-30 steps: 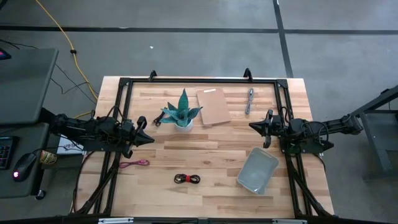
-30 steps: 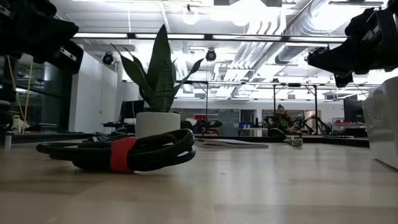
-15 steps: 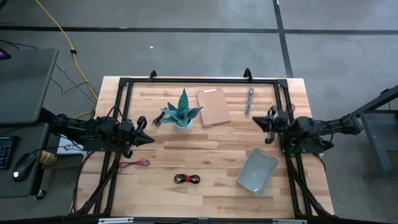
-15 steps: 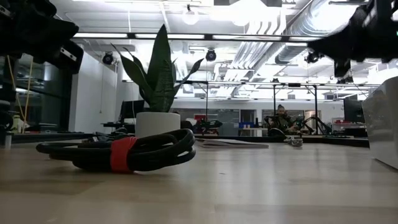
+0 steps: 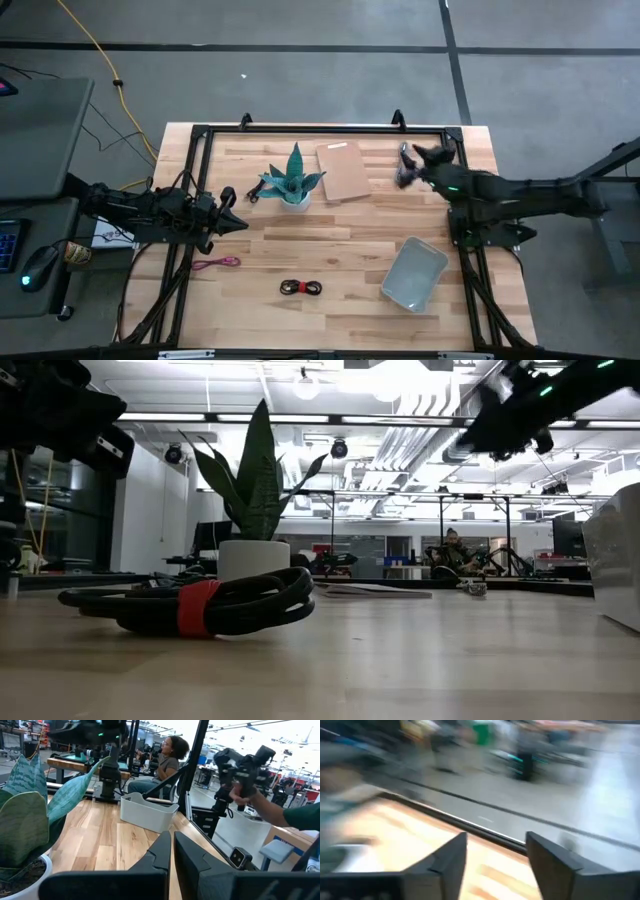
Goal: Pick and place USB-C Cables
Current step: Put the white charger cable into the white bin
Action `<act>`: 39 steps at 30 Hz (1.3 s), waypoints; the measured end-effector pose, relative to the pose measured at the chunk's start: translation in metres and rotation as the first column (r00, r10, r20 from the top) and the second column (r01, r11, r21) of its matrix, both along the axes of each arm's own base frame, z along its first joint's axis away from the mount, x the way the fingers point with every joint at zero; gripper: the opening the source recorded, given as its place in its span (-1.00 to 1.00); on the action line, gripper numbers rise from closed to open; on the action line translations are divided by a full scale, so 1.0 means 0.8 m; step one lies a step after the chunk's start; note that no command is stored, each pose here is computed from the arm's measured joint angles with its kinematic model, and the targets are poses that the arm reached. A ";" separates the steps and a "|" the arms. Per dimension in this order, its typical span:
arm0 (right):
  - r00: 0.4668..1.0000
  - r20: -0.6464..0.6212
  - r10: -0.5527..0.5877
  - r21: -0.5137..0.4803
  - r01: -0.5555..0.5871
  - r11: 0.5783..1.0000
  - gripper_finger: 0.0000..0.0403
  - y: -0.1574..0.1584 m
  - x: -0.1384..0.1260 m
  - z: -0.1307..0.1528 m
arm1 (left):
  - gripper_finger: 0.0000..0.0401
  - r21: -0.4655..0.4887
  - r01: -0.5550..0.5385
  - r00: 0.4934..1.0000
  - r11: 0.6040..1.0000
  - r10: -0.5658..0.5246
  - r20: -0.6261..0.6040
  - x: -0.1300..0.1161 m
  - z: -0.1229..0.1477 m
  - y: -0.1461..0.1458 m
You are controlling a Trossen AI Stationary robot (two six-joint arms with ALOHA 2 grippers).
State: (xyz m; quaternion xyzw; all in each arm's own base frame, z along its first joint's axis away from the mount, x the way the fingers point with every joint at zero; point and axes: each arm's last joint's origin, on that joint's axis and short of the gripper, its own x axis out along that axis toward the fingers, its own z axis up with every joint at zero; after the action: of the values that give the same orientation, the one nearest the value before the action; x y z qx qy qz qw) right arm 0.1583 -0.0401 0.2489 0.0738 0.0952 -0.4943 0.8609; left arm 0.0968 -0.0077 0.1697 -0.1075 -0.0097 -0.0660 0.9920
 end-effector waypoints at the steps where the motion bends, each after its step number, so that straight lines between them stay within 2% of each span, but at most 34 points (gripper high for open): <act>1: 0.996 -0.039 -0.081 0.015 0.082 0.997 0.12 -0.008 0.006 -0.006 | -0.98 0.000 0.000 1.000 1.000 0.000 0.000 0.000 0.000 0.000; 3: 0.973 -0.072 -0.220 0.057 0.225 0.973 0.24 -0.025 0.016 -0.020 | -0.98 0.001 0.000 1.000 1.000 0.000 0.001 0.000 0.000 0.000; 5: 0.946 -0.072 -0.315 0.124 0.322 0.939 0.30 -0.041 0.023 -0.038 | -0.98 0.000 0.000 1.000 1.000 0.000 0.000 0.000 0.000 0.000; 8: 0.925 -0.115 -0.363 0.233 0.381 0.895 0.33 -0.062 0.031 -0.069 | -0.98 0.000 0.000 1.000 1.000 0.000 0.000 0.000 0.000 0.000; 12: 0.900 -0.192 -0.390 0.306 0.433 0.848 0.33 -0.078 0.040 -0.103 | -0.98 0.000 0.000 1.000 1.000 0.000 0.000 0.000 0.000 0.000; 16: 0.865 -0.251 -0.433 0.302 0.496 0.814 0.33 -0.083 0.046 -0.131 | -0.98 0.000 0.000 1.000 1.000 0.000 0.000 0.000 0.000 0.000; 19: 0.845 -0.251 -0.472 0.322 0.533 0.783 0.33 -0.085 0.051 -0.150 | -0.98 0.001 0.000 1.000 1.000 0.000 0.000 0.000 0.000 0.000; 27: 0.818 -0.249 -0.518 0.349 0.575 0.740 0.33 -0.090 0.063 -0.192 | -0.98 0.001 0.000 1.000 1.000 0.000 0.001 0.000 0.000 0.000; 33: 0.790 -0.231 -0.568 0.344 0.612 0.712 0.32 -0.091 0.064 -0.210 | -0.98 0.000 0.000 1.000 1.000 0.000 0.000 0.000 0.000 0.000; 36: 0.780 -0.214 -0.588 0.341 0.624 0.703 0.27 -0.091 0.066 -0.215 | -0.98 0.001 0.000 1.000 1.000 0.000 0.001 0.000 0.000 0.000; 39: 0.774 -0.217 -0.595 0.336 0.631 0.699 0.13 -0.092 0.066 -0.219 | -0.98 0.001 0.000 1.000 1.000 0.000 0.000 0.000 0.000 0.000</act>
State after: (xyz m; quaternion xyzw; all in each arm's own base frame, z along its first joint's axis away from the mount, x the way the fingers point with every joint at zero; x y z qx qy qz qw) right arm 0.2108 -0.1134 0.0738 0.2483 0.2010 -0.7261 0.6089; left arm 0.0968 -0.0076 0.1697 -0.1071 -0.0098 -0.0658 0.9920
